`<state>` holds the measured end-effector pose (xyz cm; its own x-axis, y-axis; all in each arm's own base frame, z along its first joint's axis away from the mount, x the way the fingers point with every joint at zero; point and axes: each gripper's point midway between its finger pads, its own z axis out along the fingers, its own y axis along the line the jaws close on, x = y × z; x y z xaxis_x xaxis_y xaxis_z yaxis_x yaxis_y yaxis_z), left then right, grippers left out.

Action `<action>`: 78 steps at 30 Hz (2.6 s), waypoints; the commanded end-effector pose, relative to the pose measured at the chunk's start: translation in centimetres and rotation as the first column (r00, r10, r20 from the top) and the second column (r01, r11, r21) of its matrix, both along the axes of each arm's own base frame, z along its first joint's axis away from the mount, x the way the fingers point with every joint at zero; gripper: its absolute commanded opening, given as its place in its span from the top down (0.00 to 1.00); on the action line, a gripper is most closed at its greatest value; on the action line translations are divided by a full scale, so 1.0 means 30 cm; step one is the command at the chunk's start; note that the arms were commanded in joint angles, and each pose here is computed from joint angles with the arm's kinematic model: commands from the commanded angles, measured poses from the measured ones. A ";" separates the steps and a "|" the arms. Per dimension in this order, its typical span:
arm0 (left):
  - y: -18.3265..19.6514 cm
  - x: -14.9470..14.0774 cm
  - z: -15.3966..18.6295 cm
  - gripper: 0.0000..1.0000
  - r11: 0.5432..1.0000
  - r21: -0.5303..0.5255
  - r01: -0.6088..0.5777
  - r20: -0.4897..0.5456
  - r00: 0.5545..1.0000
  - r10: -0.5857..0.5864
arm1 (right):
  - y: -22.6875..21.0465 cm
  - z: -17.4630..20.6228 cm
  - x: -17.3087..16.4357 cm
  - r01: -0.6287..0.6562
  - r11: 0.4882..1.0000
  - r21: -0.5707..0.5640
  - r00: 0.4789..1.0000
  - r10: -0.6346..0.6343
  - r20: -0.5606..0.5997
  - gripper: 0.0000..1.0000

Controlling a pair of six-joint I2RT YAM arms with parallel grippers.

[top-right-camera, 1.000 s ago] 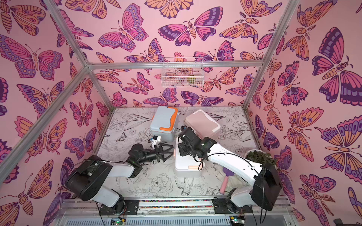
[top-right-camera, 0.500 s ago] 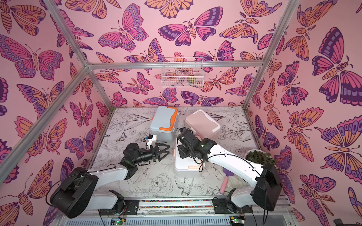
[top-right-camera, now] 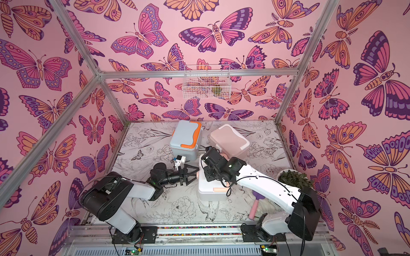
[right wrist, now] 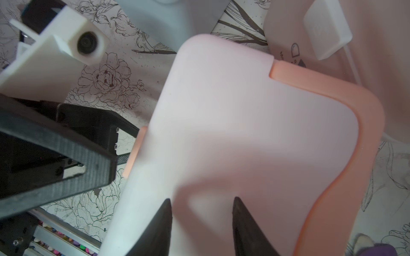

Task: Open first aid kits and take out gauze
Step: Open the fastener of the first aid kit.

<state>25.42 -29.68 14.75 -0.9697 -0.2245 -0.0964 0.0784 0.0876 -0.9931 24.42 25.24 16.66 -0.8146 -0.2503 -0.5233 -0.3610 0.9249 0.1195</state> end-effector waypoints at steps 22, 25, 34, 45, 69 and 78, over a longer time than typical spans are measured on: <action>0.096 -0.104 0.242 0.13 0.990 -0.138 -0.004 0.128 0.992 0.021 | -0.112 -0.280 -0.136 0.000 0.973 -0.230 0.962 -0.063 -0.265 0.55; 0.125 -0.111 0.227 0.13 0.995 -0.099 -0.028 0.123 0.992 0.040 | -0.103 -0.264 -0.135 -0.003 0.976 -0.216 0.964 -0.054 -0.262 0.53; 0.232 -0.136 0.090 0.12 0.930 0.345 -0.130 0.115 0.989 0.096 | -0.080 -0.071 -0.105 0.013 0.993 -0.116 0.991 -0.029 -0.134 0.37; 0.188 -0.180 0.023 0.14 0.661 0.747 -0.079 0.150 0.987 -0.050 | -0.245 0.025 -0.068 0.189 0.976 -0.104 0.980 -0.182 0.075 0.22; 0.068 -0.087 0.039 0.07 0.573 0.818 -0.050 0.144 0.982 -0.121 | -0.267 -0.076 -0.096 0.166 0.975 -0.146 0.986 -0.167 0.004 0.21; 0.115 -0.066 -0.053 0.11 0.474 0.879 -0.049 0.109 0.989 -0.100 | -0.260 -0.102 -0.093 0.151 0.976 -0.158 0.987 -0.157 -0.022 0.21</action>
